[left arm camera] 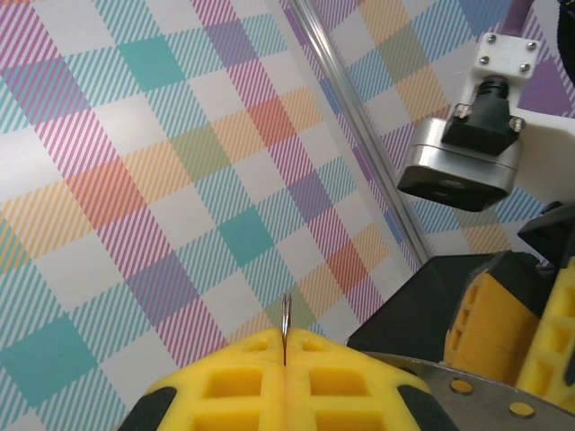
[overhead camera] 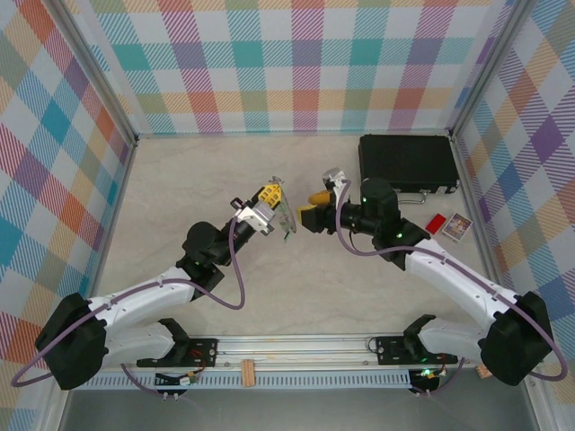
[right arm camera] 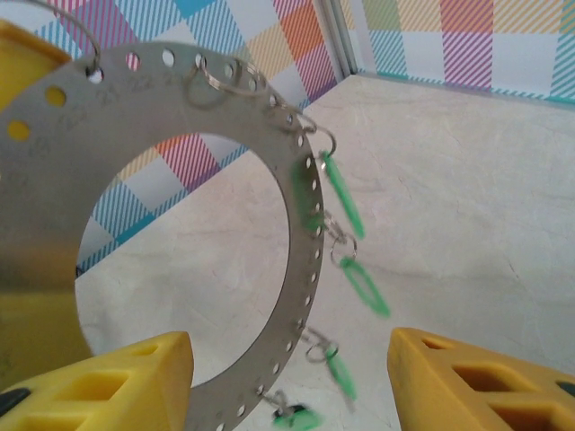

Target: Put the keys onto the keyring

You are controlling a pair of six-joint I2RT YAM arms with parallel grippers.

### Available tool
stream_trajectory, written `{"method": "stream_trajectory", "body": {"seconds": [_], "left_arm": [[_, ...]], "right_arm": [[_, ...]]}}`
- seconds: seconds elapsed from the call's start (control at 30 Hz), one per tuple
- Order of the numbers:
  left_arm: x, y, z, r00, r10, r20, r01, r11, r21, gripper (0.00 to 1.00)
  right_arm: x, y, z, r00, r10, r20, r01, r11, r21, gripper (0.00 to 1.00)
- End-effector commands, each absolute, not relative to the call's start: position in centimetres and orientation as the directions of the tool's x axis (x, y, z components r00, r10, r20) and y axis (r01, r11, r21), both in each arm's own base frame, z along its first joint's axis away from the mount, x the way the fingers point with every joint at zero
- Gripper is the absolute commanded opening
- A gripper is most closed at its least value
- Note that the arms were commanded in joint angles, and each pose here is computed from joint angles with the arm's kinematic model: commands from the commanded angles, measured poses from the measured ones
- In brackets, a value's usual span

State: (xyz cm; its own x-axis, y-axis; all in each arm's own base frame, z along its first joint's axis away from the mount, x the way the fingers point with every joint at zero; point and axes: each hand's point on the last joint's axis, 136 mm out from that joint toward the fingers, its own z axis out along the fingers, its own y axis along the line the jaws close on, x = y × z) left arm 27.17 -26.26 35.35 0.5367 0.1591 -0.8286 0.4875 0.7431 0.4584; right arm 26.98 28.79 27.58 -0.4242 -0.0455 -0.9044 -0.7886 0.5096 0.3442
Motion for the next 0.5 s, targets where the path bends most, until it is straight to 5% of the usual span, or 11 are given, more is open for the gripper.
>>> {"method": "stream_trajectory", "body": {"seconds": [0.0,0.47], "left_arm": [[26.2,-26.1,37.1,0.588,0.102,-0.802,0.471,0.763,0.443,0.0],[26.3,-27.1,33.3,0.166,-0.251,-0.954,0.736,0.675,-0.049,0.0]], "right_arm": [[26.6,29.6,29.0,-0.421,-0.033,-0.906,-0.806,0.472,0.358,0.59],[26.8,28.1,27.3,-0.463,-0.012,-0.886,-0.744,0.549,0.381,0.62]]}}
